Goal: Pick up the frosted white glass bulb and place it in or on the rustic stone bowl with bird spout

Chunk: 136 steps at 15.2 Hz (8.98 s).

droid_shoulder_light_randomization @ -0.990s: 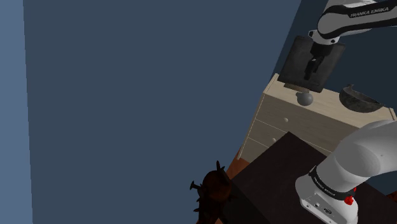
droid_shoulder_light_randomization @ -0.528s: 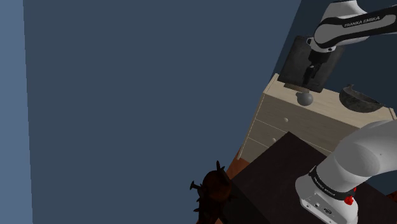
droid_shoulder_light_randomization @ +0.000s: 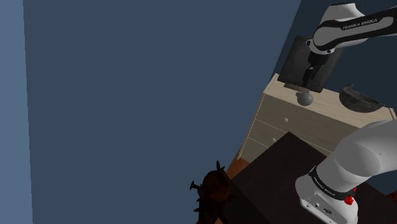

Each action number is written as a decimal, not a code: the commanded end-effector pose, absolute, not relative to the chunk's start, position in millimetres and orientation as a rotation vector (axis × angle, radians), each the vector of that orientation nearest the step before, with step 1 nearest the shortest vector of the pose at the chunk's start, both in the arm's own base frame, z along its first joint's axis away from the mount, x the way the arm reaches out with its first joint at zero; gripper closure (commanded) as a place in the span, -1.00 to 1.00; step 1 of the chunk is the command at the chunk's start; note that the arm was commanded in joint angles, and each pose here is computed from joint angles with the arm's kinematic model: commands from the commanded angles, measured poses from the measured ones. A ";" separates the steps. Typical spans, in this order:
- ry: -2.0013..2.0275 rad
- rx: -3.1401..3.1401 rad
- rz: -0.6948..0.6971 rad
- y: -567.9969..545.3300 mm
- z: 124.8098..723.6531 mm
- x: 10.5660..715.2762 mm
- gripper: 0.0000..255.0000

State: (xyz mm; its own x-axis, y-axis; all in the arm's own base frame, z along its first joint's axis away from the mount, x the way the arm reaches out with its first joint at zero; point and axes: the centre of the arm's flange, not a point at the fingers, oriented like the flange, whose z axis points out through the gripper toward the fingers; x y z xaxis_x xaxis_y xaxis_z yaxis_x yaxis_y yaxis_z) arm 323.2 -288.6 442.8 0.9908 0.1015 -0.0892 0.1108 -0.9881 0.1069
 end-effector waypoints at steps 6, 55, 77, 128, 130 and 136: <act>0.162 3.023 -0.127 -288.6 442.8 323.2 1.00; -0.501 3.052 0.021 -245.8 454.5 261.9 1.00; -0.501 3.052 0.021 -263.9 559.6 242.7 1.00; -0.501 3.052 0.021 -417.1 537.8 77.3 -1.00; -0.501 3.052 0.021 -417.0 537.8 77.3 -1.00; -0.501 3.052 0.021 -417.1 537.7 77.3 -1.00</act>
